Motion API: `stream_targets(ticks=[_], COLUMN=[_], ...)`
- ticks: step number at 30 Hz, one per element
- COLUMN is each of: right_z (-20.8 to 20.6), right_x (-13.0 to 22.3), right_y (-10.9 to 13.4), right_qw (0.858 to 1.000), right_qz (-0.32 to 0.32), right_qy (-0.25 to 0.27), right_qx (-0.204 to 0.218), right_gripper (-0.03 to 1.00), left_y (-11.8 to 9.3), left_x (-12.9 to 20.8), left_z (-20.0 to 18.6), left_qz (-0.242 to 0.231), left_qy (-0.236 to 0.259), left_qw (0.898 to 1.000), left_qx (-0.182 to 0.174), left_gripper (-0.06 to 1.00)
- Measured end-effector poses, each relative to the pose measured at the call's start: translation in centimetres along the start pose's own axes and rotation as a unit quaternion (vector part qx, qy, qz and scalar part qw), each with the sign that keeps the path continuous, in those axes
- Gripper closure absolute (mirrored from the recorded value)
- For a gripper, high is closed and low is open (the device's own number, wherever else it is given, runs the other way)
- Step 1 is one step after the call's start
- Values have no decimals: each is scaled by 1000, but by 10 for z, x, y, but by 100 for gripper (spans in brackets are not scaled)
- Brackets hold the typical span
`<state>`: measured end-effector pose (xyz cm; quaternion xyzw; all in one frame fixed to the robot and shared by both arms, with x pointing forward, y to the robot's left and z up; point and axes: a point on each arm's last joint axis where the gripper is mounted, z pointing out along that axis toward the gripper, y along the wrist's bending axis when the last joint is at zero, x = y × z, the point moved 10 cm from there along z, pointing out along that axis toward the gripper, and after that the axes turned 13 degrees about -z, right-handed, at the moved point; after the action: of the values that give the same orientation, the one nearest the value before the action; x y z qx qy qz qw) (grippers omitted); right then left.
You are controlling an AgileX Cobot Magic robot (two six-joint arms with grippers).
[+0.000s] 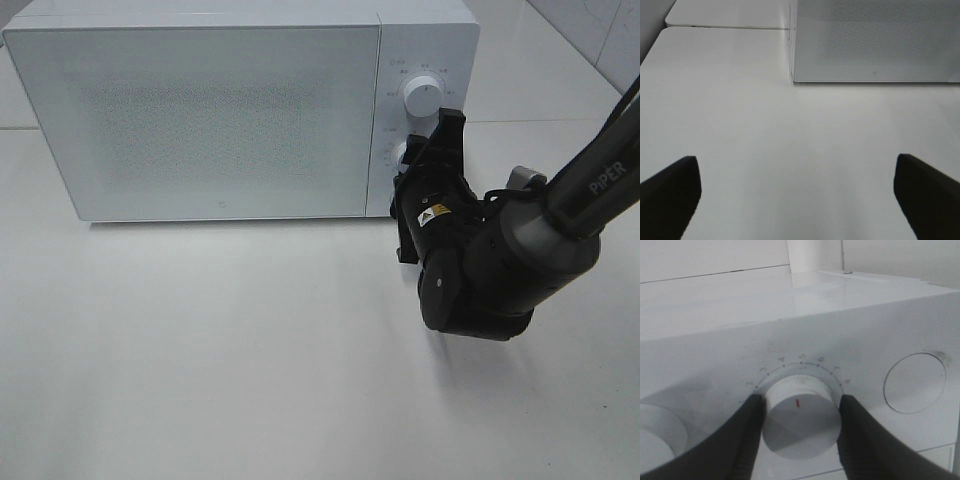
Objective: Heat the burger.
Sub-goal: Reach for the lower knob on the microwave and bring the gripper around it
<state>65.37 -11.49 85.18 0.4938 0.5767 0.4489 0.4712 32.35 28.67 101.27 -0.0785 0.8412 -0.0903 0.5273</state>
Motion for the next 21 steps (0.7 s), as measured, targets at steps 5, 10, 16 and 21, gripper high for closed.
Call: stream_targets(ticks=[5, 10, 16, 21], right_z=[0, 0, 0, 0], right_x=[0, 0, 0, 2], right_y=[0, 0, 0, 1], right_qw=[1000, 1000, 1000, 1000], right_qz=[-5, -14, -21, -24], right_qy=[0, 0, 0, 6], right_qx=[0, 0, 0, -1], right_gripper=[54, 54, 54, 49], left_y=[0, 0, 0, 0], left_x=[0, 0, 0, 0], left_z=[0, 0, 0, 0], left_qz=[0, 0, 0, 0], left_qy=[0, 0, 0, 0], left_qw=[1000, 1000, 1000, 1000], left_qx=[0, 0, 0, 0], left_gripper=[-2, -2, -2, -2])
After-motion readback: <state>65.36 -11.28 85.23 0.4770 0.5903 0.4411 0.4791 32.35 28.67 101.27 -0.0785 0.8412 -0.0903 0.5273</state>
